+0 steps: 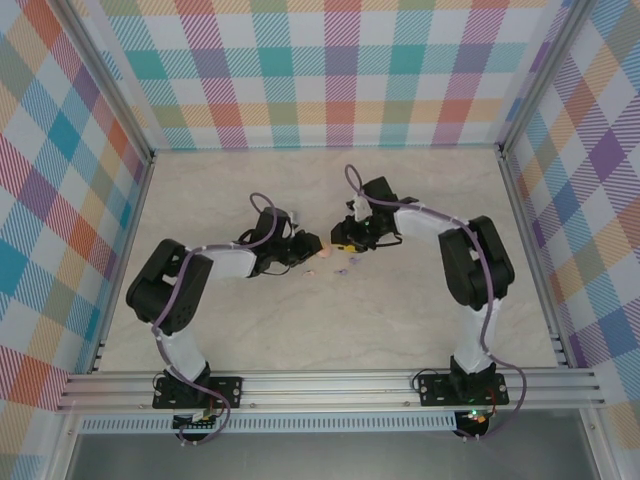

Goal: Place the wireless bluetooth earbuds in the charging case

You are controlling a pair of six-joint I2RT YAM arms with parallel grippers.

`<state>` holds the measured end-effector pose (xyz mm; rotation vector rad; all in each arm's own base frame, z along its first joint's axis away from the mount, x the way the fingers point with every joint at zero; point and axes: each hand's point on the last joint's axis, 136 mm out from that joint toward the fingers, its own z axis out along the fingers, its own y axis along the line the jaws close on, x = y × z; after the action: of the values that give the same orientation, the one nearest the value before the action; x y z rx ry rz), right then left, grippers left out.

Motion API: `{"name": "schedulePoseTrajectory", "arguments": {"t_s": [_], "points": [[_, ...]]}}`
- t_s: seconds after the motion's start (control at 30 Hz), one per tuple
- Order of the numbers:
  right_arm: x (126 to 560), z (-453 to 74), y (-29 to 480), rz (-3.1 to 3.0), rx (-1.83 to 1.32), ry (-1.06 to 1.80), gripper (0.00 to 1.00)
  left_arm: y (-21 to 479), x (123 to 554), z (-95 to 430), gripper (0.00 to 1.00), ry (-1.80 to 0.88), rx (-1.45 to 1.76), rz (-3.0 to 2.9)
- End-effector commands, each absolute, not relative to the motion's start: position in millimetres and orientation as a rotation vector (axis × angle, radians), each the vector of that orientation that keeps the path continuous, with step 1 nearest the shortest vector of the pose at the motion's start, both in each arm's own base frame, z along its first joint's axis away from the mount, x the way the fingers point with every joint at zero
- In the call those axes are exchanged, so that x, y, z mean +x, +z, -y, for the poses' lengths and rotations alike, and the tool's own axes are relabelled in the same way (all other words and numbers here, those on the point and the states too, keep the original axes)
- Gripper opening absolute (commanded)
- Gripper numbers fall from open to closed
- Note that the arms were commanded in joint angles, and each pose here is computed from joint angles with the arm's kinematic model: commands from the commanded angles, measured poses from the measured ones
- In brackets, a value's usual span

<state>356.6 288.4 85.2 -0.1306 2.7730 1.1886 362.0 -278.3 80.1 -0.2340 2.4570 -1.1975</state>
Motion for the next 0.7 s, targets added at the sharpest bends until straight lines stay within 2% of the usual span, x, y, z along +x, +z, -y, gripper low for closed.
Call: {"name": "schedulePoseTrajectory", "arguments": {"t_s": [0.0, 0.23, 0.4, 0.67], "points": [[358, -282, 131, -2.605, -0.241, 1.258, 0.41, 131, 363, 278, 0.13, -1.171, -0.022, -2.318], [343, -262, 196, -2.361, -0.407, 1.378, 0.48, 208, 357, 287, 0.13, -1.287, 0.263, -2.106], [329, -255, 232, -2.212, -0.542, 1.468, 0.48, 253, 347, 295, 0.13, -1.373, 0.424, -1.980], [304, -259, 277, -2.005, -0.724, 1.592, 0.47, 298, 326, 296, 0.13, -1.418, 0.544, -1.845]]}}
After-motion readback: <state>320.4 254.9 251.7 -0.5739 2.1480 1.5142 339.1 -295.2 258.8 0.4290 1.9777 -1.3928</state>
